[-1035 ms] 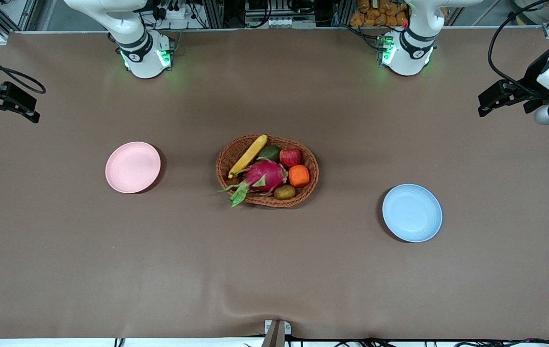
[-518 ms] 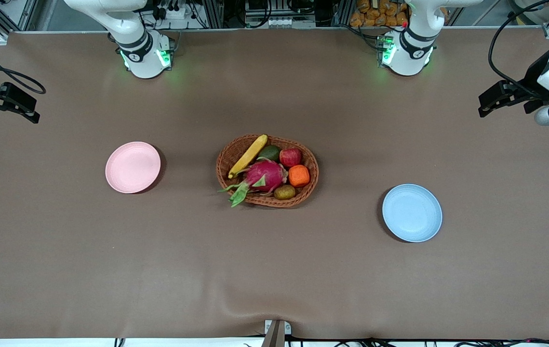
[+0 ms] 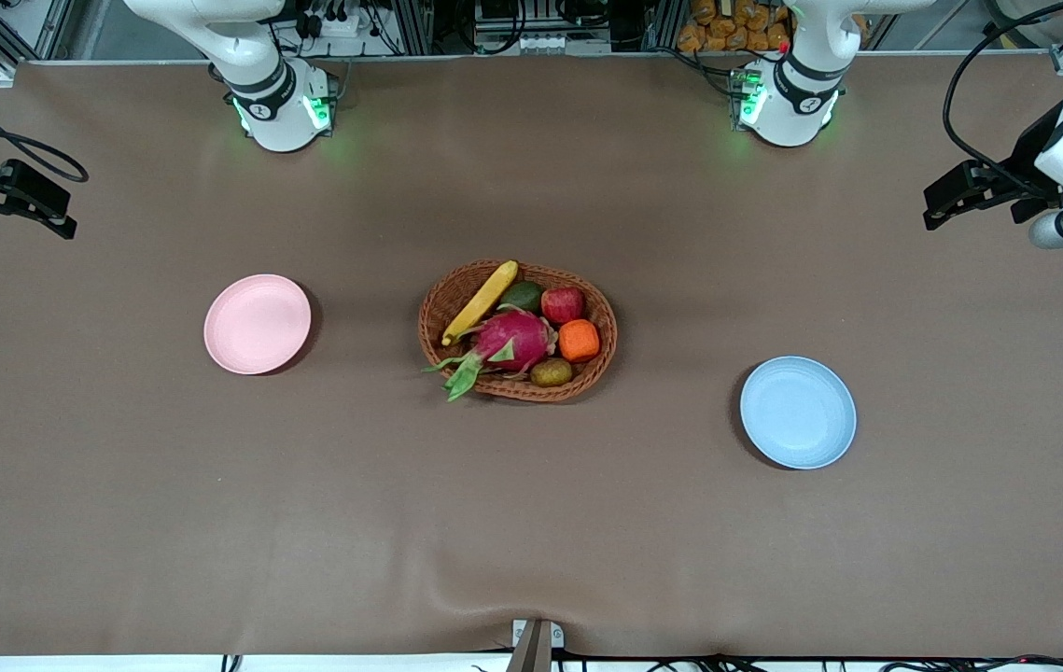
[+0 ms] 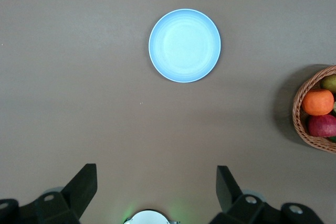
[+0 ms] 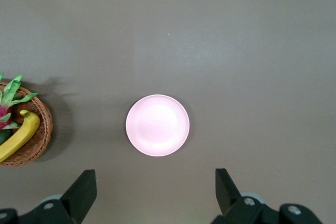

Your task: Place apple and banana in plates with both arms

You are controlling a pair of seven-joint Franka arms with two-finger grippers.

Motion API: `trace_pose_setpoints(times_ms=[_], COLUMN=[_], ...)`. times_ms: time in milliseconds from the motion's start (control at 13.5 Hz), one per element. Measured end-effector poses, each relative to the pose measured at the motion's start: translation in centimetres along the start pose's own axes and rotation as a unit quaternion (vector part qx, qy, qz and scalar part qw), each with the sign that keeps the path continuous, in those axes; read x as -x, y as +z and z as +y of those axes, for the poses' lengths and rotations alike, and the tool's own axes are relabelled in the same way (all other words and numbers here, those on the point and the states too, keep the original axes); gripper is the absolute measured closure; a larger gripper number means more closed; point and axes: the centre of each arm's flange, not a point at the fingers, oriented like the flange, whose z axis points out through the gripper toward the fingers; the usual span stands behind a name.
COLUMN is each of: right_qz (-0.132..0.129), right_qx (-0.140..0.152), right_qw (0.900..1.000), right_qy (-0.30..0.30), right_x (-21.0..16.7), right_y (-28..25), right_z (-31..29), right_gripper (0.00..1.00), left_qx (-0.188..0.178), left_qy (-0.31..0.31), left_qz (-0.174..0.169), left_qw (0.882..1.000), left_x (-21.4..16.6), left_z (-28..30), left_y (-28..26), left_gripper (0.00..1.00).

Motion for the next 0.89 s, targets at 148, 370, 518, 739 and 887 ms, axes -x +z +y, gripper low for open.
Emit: trace_pose_setpoints(times_ms=[148,370,518,739,887], right_qz=[0.0,0.0,0.0,-0.001,-0.001], right_qx=[0.0,0.0,0.0,0.0,0.0], right_qw=[1.0,1.0,1.0,1.0,1.0], right_qy=[0.0,0.0,0.0,0.0,0.001], right_x=[0.0,0.0,0.0,0.0,0.0], right_y=[0.0,0.0,0.0,0.0,0.0], right_z=[0.0,0.0,0.0,0.0,0.1], right_gripper=[0.0,0.0,0.0,0.0,0.0], left_qx=[0.009,0.012,0.011,0.01,0.01], left_qy=[0.001,0.006,0.012,0.024,0.03], left_qz=[-0.008,-0.023,-0.03,-0.032,-0.031], left_qw=[1.0,1.0,0.999,0.999,0.999], left_x=[-0.2,-0.9,-1.2,-1.4,-1.5], left_z=[0.3,0.9,1.6,3.4,4.7], left_y=[0.6,2.0,2.9,4.2,5.0], left_gripper=[0.0,0.0,0.0,0.0,0.0])
